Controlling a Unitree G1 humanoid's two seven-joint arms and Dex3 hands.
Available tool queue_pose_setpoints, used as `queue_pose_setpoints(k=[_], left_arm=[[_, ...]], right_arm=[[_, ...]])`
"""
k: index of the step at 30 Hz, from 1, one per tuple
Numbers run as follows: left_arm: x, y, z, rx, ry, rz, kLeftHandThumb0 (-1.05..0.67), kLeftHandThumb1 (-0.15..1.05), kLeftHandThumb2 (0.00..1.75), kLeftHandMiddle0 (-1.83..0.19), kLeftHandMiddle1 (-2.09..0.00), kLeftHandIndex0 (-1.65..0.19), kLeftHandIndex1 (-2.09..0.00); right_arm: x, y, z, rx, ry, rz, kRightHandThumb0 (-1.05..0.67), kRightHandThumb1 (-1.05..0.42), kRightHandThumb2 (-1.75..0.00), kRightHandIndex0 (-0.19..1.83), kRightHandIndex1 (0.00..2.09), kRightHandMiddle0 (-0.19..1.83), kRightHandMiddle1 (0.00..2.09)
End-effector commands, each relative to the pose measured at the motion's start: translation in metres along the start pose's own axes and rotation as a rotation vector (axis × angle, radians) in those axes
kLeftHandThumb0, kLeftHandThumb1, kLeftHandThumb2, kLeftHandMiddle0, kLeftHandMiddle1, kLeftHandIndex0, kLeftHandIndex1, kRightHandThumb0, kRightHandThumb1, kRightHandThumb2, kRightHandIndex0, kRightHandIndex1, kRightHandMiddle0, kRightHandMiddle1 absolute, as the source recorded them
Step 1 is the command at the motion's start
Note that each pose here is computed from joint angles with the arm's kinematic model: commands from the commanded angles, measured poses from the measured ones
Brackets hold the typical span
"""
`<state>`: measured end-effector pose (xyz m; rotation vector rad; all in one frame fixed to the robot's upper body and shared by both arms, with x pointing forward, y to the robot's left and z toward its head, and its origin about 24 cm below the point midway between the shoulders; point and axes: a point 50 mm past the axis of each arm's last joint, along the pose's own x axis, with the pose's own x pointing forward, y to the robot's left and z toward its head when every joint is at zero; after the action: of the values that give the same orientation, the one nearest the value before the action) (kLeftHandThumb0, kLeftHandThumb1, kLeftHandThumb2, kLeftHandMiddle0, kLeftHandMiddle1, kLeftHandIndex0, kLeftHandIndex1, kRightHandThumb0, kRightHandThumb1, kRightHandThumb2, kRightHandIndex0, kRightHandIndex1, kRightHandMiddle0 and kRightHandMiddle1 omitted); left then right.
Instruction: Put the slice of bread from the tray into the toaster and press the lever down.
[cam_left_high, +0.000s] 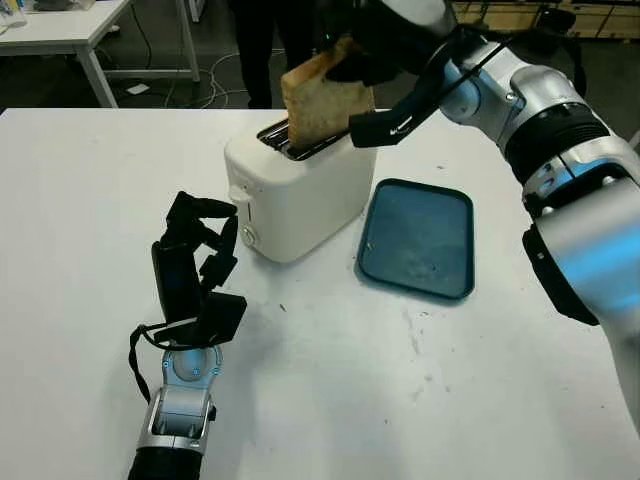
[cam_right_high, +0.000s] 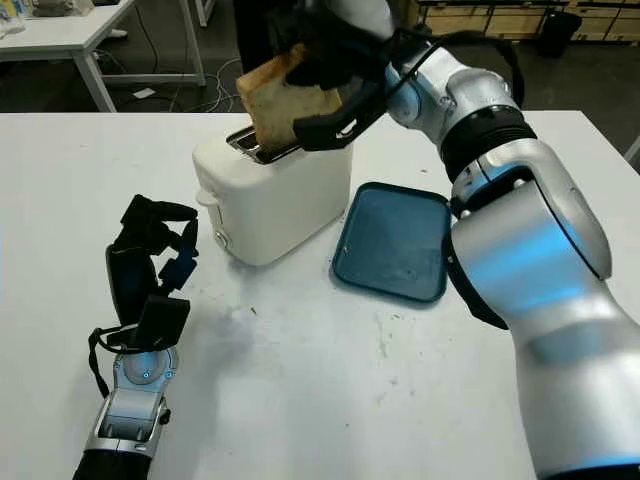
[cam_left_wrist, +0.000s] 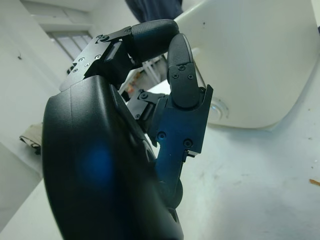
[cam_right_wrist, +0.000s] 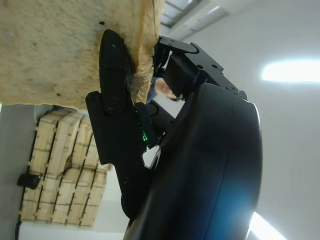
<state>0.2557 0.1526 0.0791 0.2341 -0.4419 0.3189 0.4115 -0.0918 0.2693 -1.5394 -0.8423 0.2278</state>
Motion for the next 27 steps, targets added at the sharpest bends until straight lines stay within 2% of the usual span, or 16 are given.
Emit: queue_pose_setpoints(k=[1,18,27], left_arm=[[-0.001,-0.001,-0.001,0.012,0.008,-0.003,-0.48,0.92,0.38,-0.75,-1.75,-0.56,-1.63],[-0.002,-0.002,-0.001,0.012,0.007,-0.006,-0.49,0.92,0.38,-0.75,-1.75,-0.57,-1.6],[-0.002,-0.001,-0.001,0.011,0.004,-0.005,-0.48,0.92,0.38,-0.75,-1.75,-0.56,-1.6]], right_arm=[[-0.004,0.005,-0.004,-0.016,0.019,0.008,-0.46,-0.92,-0.32,1.04,1.75,0.8,1.75],[-0.01,0.006,-0.013,-0.061,0.036,0.022,-0.45,-0.92,-0.34,1.04,1.75,0.77,1.75],[-0.01,-0.005,-0.018,-0.132,0.03,-0.016,-0.46,-0.92,-0.38,1.05,1.75,0.78,1.75]])
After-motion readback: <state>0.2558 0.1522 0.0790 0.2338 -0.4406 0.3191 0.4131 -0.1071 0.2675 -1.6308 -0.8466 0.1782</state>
